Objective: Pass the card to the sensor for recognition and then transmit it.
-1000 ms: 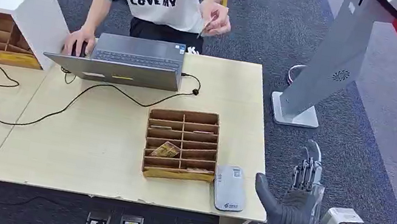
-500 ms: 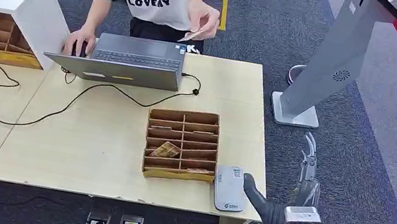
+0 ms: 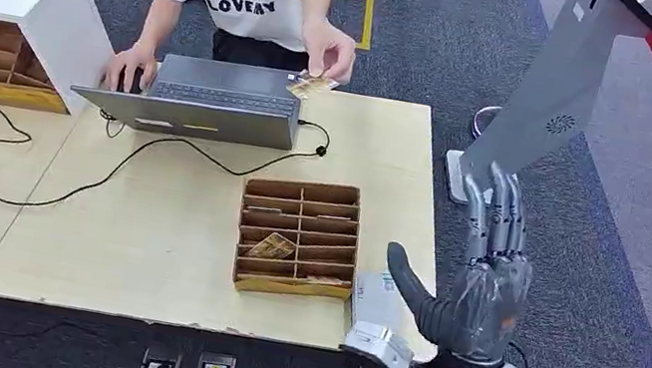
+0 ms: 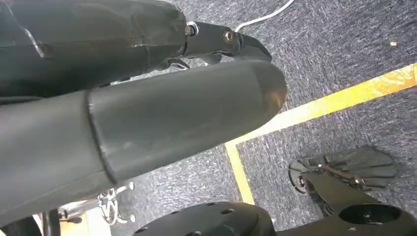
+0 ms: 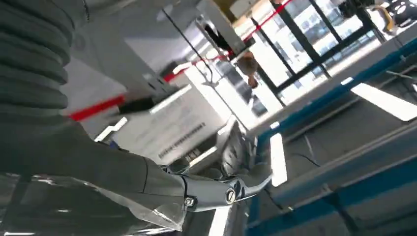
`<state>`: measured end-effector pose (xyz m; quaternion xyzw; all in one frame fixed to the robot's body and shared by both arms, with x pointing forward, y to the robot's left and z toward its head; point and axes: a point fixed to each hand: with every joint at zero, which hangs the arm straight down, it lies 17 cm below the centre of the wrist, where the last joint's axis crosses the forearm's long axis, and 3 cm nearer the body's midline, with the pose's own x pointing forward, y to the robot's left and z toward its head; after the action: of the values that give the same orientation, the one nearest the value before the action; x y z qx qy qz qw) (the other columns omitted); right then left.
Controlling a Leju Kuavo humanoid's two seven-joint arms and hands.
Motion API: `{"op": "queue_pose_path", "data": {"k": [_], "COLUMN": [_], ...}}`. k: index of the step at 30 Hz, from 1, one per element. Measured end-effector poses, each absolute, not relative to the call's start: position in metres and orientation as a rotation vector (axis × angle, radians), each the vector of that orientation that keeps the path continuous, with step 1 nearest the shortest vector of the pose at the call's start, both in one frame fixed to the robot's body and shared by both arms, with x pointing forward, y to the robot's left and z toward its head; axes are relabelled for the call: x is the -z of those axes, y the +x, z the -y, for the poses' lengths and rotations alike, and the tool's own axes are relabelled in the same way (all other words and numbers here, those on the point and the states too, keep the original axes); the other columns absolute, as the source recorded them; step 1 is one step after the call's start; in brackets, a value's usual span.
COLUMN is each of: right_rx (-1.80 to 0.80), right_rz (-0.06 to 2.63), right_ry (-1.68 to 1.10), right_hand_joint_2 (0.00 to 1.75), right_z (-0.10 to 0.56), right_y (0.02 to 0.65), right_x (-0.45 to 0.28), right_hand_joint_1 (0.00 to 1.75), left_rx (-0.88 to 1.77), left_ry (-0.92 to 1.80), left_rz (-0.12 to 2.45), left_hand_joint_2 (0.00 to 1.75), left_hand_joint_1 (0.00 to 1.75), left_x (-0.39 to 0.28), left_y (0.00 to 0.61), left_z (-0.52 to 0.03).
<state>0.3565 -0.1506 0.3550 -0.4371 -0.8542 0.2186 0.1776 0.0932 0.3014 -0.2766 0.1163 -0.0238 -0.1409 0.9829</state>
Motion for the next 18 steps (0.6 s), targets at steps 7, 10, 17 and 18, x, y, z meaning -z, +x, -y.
{"op": "queue_pose_path", "data": {"k": [7,10,17,18], "right_rx": [-0.796,-0.874,-1.02,-1.048], "right_rz": [2.47,2.462,2.416,2.403], "right_ry": [-1.356,-1.38,-1.422,-1.428], "right_hand_joint_2": [1.75,1.75,1.75,1.75], "right_z": [0.11,0.098,0.08,0.077], "right_y": [0.382,0.395,0.42,0.425], "right_x": [-0.365,-0.365,-0.357,-0.355], "right_hand_joint_1": [0.0,0.0,0.0,0.0], "left_rx": [0.278,0.278,0.286,0.29], "left_ry": [0.234,0.236,0.231,0.231], "left_rz": [0.049,0.049,0.05,0.051], "left_hand_joint_2": [0.0,0.0,0.0,0.0], "left_hand_joint_1": [0.0,0.0,0.0,0.0], "left_x": [0.276,0.276,0.276,0.276], "left_y": [0.094,0.094,0.094,0.095], "left_z": [-0.301,-0.302,-0.301,-0.301]}}
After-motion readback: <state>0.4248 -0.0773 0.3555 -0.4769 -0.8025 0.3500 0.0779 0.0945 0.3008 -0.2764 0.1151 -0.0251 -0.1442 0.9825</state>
